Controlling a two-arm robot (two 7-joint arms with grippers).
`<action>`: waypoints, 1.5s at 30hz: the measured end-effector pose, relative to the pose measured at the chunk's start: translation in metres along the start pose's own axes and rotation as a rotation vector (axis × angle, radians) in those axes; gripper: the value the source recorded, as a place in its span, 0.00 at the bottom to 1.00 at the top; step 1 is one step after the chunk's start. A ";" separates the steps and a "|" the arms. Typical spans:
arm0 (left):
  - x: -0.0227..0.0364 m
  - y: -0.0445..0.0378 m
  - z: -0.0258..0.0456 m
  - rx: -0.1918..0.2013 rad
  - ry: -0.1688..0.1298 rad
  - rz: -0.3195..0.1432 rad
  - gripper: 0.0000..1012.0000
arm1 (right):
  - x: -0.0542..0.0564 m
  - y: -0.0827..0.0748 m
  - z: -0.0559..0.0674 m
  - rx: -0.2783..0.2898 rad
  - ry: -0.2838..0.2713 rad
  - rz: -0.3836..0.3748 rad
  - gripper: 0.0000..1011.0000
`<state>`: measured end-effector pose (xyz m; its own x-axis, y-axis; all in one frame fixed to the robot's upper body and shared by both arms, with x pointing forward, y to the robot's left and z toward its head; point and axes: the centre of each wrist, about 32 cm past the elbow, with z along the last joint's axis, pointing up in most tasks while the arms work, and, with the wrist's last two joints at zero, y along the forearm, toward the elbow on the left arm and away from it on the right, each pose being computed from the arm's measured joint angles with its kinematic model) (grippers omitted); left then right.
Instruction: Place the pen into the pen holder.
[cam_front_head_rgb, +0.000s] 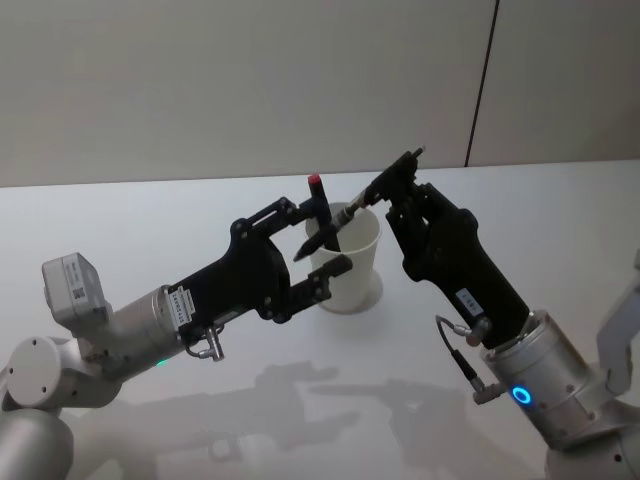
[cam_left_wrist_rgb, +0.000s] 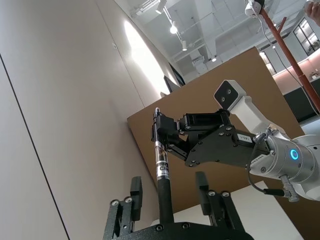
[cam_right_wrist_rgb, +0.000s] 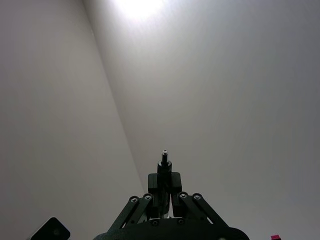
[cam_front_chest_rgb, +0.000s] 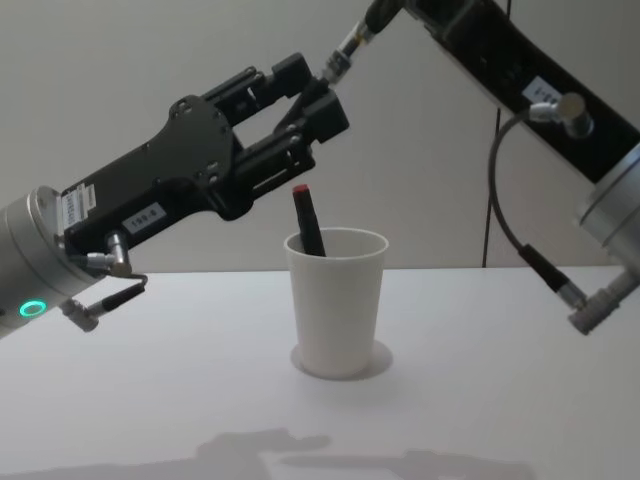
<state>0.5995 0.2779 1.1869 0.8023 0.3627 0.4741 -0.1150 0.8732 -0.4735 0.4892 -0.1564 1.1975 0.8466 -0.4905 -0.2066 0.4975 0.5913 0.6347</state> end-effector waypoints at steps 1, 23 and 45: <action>0.0000 0.0000 0.0000 0.000 0.000 0.000 0.67 | 0.000 0.000 0.000 0.001 0.000 0.000 0.13; 0.0000 0.0001 -0.0001 0.000 0.000 0.000 0.99 | -0.003 0.001 0.006 -0.022 -0.142 -0.041 0.13; 0.0000 0.0001 -0.0001 0.000 0.001 0.000 0.99 | 0.002 0.007 0.013 -0.086 -0.556 -0.140 0.13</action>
<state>0.5995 0.2780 1.1868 0.8026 0.3627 0.4736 -0.1154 0.8733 -0.4733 0.4921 -0.1618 1.2110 0.5562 -0.8169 0.1526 0.6309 0.5347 0.5622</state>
